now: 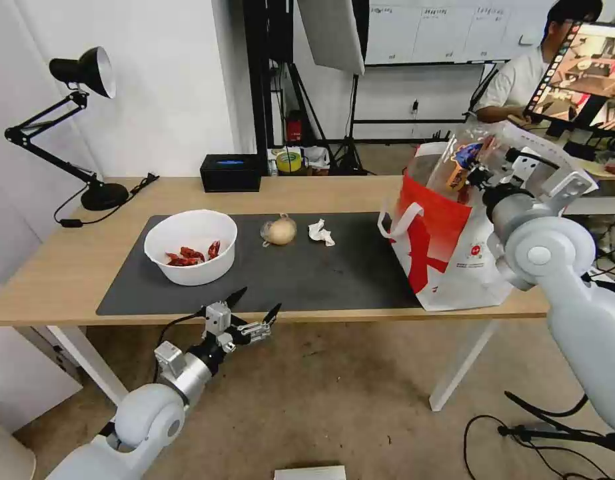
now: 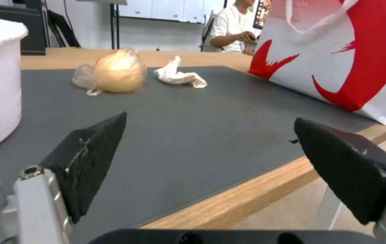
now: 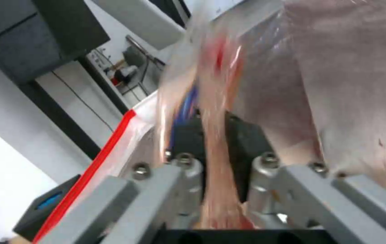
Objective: Pick up the trash from the table and place it into the takeout bag.
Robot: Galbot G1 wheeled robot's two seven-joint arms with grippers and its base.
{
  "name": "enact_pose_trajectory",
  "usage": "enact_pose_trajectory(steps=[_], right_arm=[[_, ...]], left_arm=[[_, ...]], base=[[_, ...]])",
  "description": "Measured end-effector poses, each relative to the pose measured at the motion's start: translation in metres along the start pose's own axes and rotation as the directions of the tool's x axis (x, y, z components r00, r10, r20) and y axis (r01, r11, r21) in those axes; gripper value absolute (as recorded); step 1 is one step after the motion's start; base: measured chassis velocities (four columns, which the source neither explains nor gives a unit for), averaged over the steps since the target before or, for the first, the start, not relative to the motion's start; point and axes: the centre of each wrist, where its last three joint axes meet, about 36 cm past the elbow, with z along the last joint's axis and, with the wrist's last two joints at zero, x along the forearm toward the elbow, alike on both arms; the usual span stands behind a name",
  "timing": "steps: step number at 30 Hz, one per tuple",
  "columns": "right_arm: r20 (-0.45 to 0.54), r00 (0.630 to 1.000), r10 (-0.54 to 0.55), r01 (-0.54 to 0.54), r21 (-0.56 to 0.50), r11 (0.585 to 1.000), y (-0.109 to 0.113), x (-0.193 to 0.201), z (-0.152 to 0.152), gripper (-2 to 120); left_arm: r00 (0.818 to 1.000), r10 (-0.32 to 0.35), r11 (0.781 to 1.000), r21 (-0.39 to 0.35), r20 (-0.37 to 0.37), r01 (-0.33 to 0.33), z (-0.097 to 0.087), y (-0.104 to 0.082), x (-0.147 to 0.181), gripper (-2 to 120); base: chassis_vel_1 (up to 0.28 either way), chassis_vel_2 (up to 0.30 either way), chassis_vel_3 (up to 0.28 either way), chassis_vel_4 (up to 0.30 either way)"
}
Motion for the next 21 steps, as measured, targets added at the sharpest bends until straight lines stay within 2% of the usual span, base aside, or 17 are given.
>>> enact_pose_trajectory(steps=[2,3,6,7,10,11,14,17,18,19,21], right_arm=[[-0.010,1.000,-0.004,0.004,-0.019,1.000,-0.001,0.000,-0.004,25],[-0.010,1.000,-0.004,0.004,-0.019,1.000,-0.001,0.000,-0.004,25],[-0.018,1.000,-0.009,0.009,-0.021,1.000,-0.001,0.002,-0.003,39],[-0.018,1.000,-0.009,0.009,-0.021,1.000,-0.001,0.002,-0.003,39],[-0.025,0.999,-0.027,0.027,-0.014,1.000,0.000,0.006,-0.002,53],[-0.025,0.999,-0.027,0.027,-0.014,1.000,0.000,0.006,-0.002,53],[-0.017,0.992,-0.122,0.122,0.010,0.992,0.003,0.013,-0.005,70],[-0.006,0.986,-0.169,0.169,0.029,0.985,0.006,0.017,-0.008,76],[0.010,0.972,-0.236,0.235,0.075,0.969,0.009,0.023,-0.009,83],[0.010,0.972,-0.236,0.235,0.075,0.969,0.009,0.023,-0.009,83],[0.009,0.947,-0.320,0.316,0.128,0.940,0.011,0.031,-0.007,91]], left_arm=[[1.000,0.001,1.000,-0.002,0.000,-0.001,-0.001,0.000,0.000,100],[1.000,0.001,1.000,-0.002,0.000,-0.001,-0.001,0.000,0.000,100],[1.000,-0.013,1.000,-0.006,-0.002,0.013,-0.002,0.000,0.001,100],[1.000,-0.013,1.000,-0.006,-0.002,0.013,-0.002,0.000,0.001,100],[1.000,-0.017,1.000,-0.008,0.000,0.017,-0.004,-0.001,0.002,100],[1.000,-0.017,1.000,-0.008,0.000,0.017,-0.004,-0.001,0.002,100],[1.000,-0.015,1.000,-0.015,0.007,0.015,-0.008,0.000,0.003,100],[1.000,-0.016,1.000,-0.018,0.009,0.016,-0.010,0.000,0.003,100],[1.000,-0.019,1.000,-0.017,0.013,0.019,-0.011,0.002,0.003,100],[1.000,-0.019,1.000,-0.017,0.013,0.019,-0.011,0.002,0.003,100],[1.000,-0.022,1.000,-0.015,0.017,0.022,-0.013,0.003,0.004,100]], base=[[0.000,0.000,0.000,0.000],[0.000,0.000,0.000,0.000],[0.000,0.000,0.000,0.000],[0.000,0.000,0.000,0.000],[0.000,0.000,0.000,0.000],[0.000,0.000,0.000,0.000],[0.000,0.000,0.000,0.000],[0.000,0.000,0.000,0.000],[0.000,0.000,0.000,0.000],[0.000,0.000,0.000,0.000],[0.000,0.000,0.000,0.000]])
